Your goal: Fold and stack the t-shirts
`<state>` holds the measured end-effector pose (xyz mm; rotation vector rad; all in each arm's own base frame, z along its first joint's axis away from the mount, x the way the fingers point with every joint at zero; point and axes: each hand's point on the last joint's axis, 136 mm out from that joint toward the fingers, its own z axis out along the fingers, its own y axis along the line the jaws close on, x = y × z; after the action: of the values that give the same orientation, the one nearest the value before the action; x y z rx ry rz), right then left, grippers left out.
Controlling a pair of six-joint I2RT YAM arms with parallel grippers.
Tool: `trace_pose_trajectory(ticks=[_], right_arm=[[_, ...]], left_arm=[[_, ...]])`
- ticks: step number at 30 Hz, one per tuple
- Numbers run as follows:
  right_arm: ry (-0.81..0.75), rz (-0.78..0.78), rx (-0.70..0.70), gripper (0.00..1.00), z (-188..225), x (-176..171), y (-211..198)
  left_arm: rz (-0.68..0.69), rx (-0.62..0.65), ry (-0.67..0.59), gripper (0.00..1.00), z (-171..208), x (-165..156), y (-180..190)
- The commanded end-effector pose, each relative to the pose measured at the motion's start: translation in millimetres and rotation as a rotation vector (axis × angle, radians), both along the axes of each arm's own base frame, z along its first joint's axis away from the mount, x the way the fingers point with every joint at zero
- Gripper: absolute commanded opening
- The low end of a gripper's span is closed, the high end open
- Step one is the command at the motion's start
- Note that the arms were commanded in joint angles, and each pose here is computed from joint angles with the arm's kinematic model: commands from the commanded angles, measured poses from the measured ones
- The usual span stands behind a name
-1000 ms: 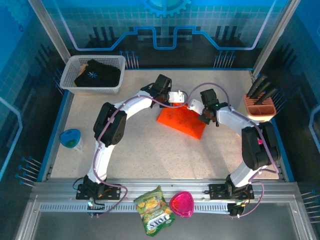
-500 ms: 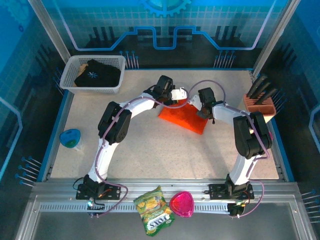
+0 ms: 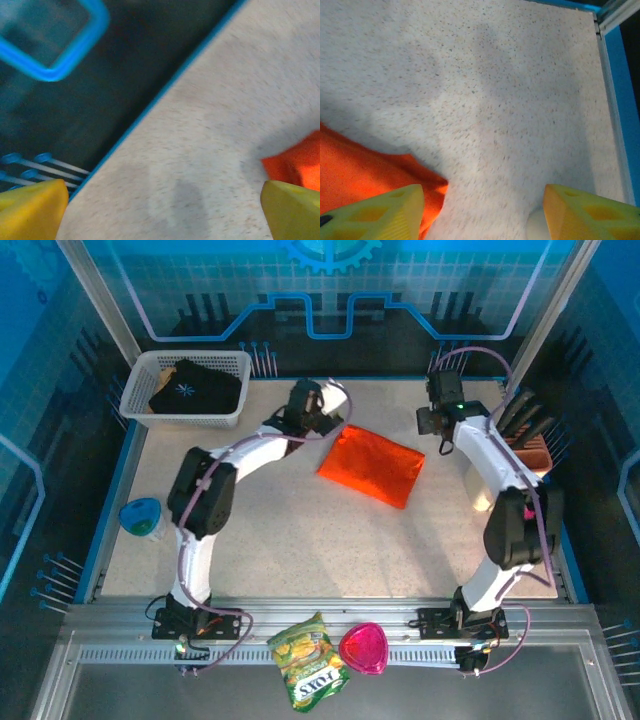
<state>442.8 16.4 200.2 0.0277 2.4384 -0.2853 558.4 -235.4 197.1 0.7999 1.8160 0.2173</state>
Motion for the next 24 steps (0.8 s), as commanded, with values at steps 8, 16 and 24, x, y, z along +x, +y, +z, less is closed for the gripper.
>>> trace_pose_trajectory(ticks=[8, 16, 24], right_arm=[[0.152, -0.063, 0.479, 0.62, -14, -121, 48], [0.175, -0.161, 0.559, 0.60, -58, -143, 69], [0.194, -0.226, 0.573, 0.58, -97, -123, 89]], left_arm=[[0.317, -0.283, 0.461, 0.95, 34, -99, 57], [0.362, -0.474, 0.798, 0.78, -21, -145, 33], [0.397, -0.566, 0.876, 0.76, -54, -121, 9]])
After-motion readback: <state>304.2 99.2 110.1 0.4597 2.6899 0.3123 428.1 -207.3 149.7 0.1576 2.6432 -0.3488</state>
